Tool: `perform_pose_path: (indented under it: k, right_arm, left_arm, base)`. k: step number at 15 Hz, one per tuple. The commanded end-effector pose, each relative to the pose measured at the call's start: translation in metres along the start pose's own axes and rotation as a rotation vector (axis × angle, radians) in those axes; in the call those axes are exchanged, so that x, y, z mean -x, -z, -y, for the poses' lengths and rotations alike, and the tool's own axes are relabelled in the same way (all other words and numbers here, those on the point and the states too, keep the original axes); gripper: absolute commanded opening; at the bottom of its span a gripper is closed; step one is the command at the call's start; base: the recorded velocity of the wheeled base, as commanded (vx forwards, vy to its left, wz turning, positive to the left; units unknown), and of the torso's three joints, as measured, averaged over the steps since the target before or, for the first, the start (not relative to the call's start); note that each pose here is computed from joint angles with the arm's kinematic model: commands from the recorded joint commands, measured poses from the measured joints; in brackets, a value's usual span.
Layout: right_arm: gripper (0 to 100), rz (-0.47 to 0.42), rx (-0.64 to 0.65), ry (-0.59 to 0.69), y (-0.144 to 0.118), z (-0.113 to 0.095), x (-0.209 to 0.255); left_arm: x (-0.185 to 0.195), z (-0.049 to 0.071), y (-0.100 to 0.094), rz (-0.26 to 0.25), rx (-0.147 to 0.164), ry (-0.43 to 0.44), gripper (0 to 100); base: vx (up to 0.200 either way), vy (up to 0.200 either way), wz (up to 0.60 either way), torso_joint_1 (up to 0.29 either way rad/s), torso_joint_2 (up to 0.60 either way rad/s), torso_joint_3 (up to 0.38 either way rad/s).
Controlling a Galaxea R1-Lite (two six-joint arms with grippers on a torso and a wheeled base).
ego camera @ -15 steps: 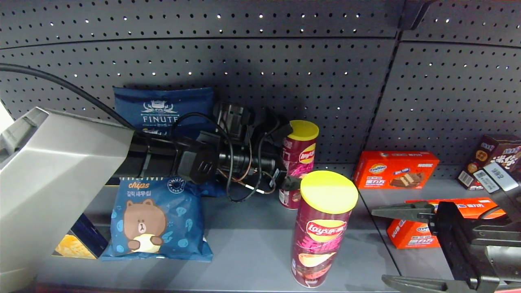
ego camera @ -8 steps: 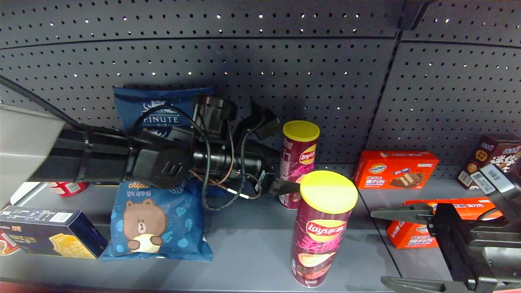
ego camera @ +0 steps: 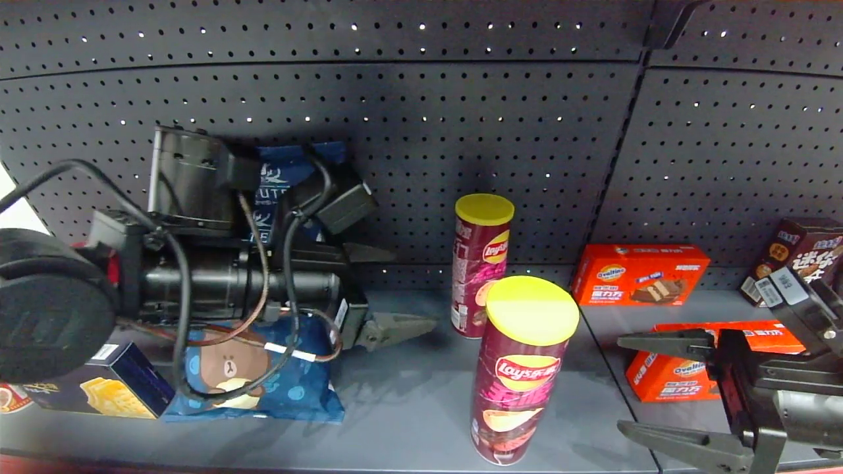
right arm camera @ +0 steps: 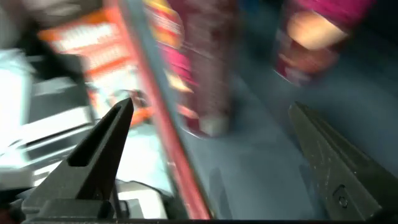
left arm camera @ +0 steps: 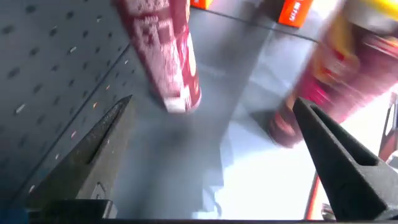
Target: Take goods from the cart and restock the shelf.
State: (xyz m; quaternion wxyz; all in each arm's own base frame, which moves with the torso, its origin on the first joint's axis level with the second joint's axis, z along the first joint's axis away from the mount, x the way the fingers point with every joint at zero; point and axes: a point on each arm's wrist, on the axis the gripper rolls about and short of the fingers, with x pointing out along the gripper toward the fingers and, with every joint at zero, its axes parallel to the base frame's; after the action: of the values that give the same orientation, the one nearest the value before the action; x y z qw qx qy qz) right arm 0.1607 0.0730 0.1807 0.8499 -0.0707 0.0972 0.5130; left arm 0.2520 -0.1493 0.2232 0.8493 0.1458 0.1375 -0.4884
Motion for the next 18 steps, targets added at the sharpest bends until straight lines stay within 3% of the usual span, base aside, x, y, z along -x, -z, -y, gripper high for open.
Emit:
perform_pose_path:
  k: [1, 4, 5, 6, 8, 9, 10, 13, 15, 18]
  right_arm:
    - [100, 0.0, 0.004, 0.04, -0.002, 0.003, 0.001]
    - [100, 0.002, 0.018, 0.122, -0.01, 0.008, 0.0]
    - [100, 0.001, 0.02, 0.136, -0.012, 0.01, -0.001]
    - [100, -0.003, 0.035, 0.249, -0.02, 0.016, -0.003]
    - [100, -0.007, 0.038, 0.319, -0.023, 0.017, -0.002]
    - [100, -0.015, 0.027, 0.329, -0.02, 0.015, -0.001]
    - [100, -0.04, 0.016, 0.358, -0.014, 0.009, -0.002]
    - [100, -0.05, 0.038, 0.332, -0.015, -0.008, -0.008]
    - [100, -0.066, 0.053, 0.362, -0.016, -0.018, -0.012]
    - [100, -0.053, 0.058, 0.373, -0.021, -0.018, -0.011]
  left_arm:
    - [0.039, 0.017, -0.004, 0.04, -0.027, -0.073, 100]
    - [0.067, 0.029, 0.002, 0.029, -0.033, -0.214, 100]
    - [0.07, 0.03, 0.002, 0.03, -0.035, -0.225, 100]
    - [0.08, 0.036, 0.007, 0.012, -0.034, -0.297, 100]
    - [0.088, 0.042, 0.014, 0.001, -0.027, -0.383, 100]
    - [0.09, 0.043, 0.017, 0.012, -0.006, -0.416, 100]
    - [0.098, 0.049, 0.023, 0.045, 0.051, -0.488, 100]
    - [0.11, 0.069, 0.042, 0.049, 0.09, -0.469, 100]
    - [0.112, 0.074, 0.055, 0.023, 0.096, -0.46, 100]
    - [0.113, 0.082, 0.054, 0.034, 0.076, -0.431, 100]
  base:
    - [0.0, 0.0, 0.0, 0.0, 0.0, 0.0]
    - [0.0, 0.0, 0.0, 0.0, 0.0, 0.0]
    - [0.0, 0.0, 0.0, 0.0, 0.0, 0.0]
    - [0.0, 0.0, 0.0, 0.0, 0.0, 0.0]
    - [0.0, 0.0, 0.0, 0.0, 0.0, 0.0]
    - [0.0, 0.0, 0.0, 0.0, 0.0, 0.0]
    - [0.0, 0.0, 0.0, 0.0, 0.0, 0.0]
    - [0.0, 0.0, 0.0, 0.0, 0.0, 0.0]
    - [0.0, 0.0, 0.0, 0.0, 0.0, 0.0]
    - [0.0, 0.0, 0.0, 0.0, 0.0, 0.0]
